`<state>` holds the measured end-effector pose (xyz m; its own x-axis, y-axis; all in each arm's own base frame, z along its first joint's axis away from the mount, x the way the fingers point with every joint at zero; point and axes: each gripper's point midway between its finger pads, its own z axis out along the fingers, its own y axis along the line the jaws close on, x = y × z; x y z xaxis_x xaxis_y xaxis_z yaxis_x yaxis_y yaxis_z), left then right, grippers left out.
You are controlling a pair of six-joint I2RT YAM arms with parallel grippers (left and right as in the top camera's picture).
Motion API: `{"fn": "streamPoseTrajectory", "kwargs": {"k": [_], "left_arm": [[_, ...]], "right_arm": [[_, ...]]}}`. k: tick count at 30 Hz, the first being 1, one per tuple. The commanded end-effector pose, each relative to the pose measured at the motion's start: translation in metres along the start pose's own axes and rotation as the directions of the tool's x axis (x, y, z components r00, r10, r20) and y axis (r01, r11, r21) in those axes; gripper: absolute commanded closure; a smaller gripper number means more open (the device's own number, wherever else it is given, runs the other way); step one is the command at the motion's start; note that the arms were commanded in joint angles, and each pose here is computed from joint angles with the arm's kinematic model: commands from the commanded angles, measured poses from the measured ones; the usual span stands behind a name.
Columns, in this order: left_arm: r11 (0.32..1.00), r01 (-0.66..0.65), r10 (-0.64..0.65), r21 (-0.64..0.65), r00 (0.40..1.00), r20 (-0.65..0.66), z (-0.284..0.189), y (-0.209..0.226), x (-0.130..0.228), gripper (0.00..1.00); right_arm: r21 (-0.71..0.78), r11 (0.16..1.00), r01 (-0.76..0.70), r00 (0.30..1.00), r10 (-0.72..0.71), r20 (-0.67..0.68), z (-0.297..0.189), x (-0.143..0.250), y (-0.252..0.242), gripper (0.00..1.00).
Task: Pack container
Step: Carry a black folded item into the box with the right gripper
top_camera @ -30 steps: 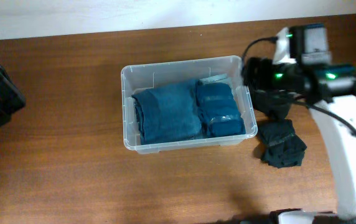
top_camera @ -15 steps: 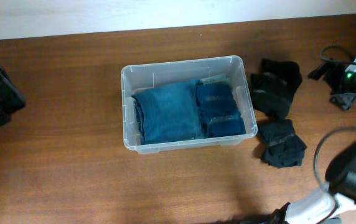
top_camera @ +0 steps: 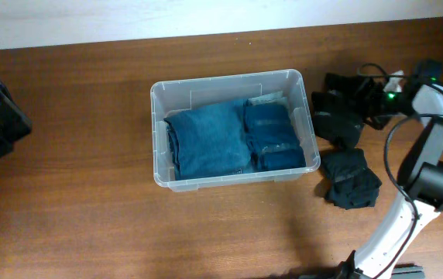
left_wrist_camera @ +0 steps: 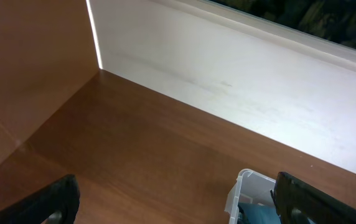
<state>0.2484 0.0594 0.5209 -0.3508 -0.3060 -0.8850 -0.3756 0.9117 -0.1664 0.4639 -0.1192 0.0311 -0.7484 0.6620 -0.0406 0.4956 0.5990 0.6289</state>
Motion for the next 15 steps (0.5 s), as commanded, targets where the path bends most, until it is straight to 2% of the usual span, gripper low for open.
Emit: {"fn": "streamPoseTrajectory", "kwargs": {"k": [1,4,7,11,15], "left_arm": [[1.000,-0.012,0.013,-0.008,1.000,0.006,-0.002,0.003,-0.001,0.00],[1.000,-0.013,0.013,-0.008,1.000,0.006,-0.002,0.002,-0.001,0.01],[1.000,-0.013,0.013,-0.008,1.000,0.006,-0.002,0.002,-0.001,0.01],[1.000,-0.013,0.013,-0.008,1.000,0.006,-0.002,0.002,-0.001,0.01],[1.000,-0.012,0.013,-0.008,1.000,0.006,-0.002,0.003,-0.001,0.01]], "right_arm": [[0.093,0.996,-0.003,1.000,0.004,-0.013,0.020,0.007,-0.002,0.38],[0.135,0.991,0.005,0.999,0.000,-0.032,0.025,0.015,-0.002,0.67],[0.142,0.990,-0.002,0.999,0.010,-0.052,0.019,0.023,0.001,0.82],[0.131,0.990,0.049,0.998,-0.045,-0.034,-0.015,0.026,0.025,0.86],[0.091,0.972,0.217,0.972,-0.224,0.076,-0.093,0.037,0.088,0.87]]}}
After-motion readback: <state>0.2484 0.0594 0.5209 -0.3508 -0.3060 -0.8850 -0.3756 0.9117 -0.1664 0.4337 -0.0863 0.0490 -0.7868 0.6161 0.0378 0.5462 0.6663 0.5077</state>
